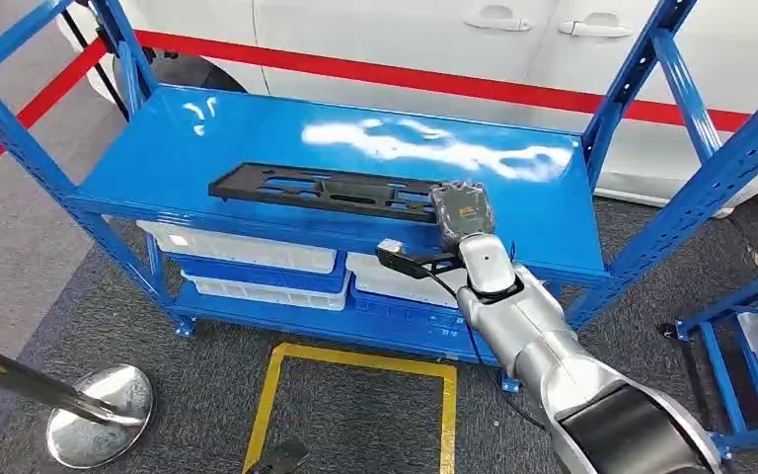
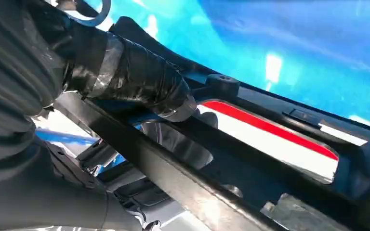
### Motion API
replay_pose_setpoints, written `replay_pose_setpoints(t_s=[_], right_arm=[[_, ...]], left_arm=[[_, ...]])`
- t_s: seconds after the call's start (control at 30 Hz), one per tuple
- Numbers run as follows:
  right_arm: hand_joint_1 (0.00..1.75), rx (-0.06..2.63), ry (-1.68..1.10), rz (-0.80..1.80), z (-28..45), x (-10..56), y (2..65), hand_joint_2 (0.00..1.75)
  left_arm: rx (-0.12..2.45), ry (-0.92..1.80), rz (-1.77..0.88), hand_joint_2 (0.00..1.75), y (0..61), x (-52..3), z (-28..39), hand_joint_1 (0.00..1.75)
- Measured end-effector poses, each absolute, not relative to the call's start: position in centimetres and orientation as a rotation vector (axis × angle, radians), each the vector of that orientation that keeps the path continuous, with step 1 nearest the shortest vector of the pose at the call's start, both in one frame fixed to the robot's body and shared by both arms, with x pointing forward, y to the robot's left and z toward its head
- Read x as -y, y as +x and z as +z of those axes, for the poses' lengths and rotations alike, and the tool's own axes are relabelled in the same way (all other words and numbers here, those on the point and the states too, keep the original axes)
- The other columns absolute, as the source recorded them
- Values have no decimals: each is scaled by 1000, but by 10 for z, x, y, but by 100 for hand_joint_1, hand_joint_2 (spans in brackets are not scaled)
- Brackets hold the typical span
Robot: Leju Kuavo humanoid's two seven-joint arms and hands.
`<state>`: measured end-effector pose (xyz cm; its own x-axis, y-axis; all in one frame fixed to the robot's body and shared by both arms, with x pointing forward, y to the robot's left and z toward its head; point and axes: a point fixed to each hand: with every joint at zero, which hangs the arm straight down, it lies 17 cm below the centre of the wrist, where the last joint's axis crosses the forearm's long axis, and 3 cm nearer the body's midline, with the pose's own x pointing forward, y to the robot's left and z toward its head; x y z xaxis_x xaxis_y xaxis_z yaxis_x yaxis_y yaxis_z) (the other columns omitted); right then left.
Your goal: Take the parts from the cabinet and place them on the table.
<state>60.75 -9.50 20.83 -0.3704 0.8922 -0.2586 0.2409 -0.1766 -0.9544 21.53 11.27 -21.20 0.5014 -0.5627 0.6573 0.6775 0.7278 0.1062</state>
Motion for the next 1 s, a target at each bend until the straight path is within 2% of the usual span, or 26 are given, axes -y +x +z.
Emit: replay_pose_setpoints(t_s=[1.0], right_arm=[[175, 1585, -1294, 1532, 202, 111, 604, 175]], left_arm=[[727, -156, -730, 175, 219, -122, -213, 0]])
